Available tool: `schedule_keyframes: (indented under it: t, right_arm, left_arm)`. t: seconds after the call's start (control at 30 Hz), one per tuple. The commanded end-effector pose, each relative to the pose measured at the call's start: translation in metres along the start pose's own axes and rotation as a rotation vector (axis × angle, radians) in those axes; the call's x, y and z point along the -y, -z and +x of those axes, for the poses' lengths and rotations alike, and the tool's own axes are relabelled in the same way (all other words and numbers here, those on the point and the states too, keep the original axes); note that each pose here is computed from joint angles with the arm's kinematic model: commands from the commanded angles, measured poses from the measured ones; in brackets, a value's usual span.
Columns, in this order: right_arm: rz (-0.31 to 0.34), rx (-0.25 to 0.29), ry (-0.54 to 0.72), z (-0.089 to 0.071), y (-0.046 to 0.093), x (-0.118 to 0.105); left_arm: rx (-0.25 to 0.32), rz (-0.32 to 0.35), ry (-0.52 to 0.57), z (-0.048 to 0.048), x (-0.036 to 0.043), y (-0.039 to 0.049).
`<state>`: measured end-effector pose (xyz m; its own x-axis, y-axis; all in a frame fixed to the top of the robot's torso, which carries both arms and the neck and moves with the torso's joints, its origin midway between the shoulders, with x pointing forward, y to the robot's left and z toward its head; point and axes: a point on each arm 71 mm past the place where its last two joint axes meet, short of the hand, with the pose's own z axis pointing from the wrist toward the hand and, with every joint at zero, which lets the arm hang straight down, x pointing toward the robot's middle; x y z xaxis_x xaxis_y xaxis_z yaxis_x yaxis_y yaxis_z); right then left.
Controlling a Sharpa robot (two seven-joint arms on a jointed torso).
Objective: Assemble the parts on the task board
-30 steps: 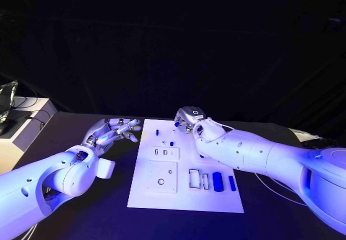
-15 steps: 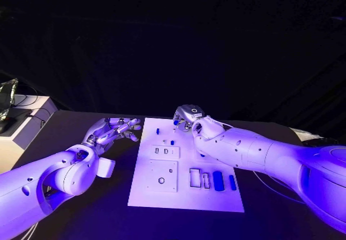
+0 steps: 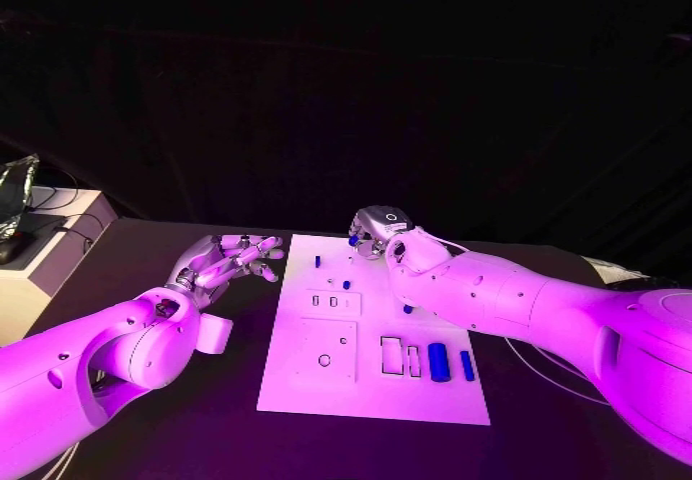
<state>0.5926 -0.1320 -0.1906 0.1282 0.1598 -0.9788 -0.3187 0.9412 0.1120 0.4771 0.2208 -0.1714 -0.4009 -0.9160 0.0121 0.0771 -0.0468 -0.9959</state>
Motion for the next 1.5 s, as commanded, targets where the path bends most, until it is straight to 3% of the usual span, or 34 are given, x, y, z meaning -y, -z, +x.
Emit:
schedule_keyframes:
  t: [0.03, 0.63, 1.5]
  right_arm:
    - [-0.006, -0.036, 0.0, 0.0021, -0.0005, -0.0003]
    - [-0.025, -0.096, 0.005, 0.0056, 0.0019, -0.0014]
    - [-0.023, 0.002, -0.025, -0.0024, 0.0047, 0.0062]
  left_arm:
    - [-0.016, 0.008, 0.002, 0.0019, 0.0012, -0.0006]
    - [-0.013, 0.007, 0.0, 0.0009, 0.0011, -0.0005]
    - [-0.007, 0.004, -0.002, -0.001, 0.0008, -0.0001]
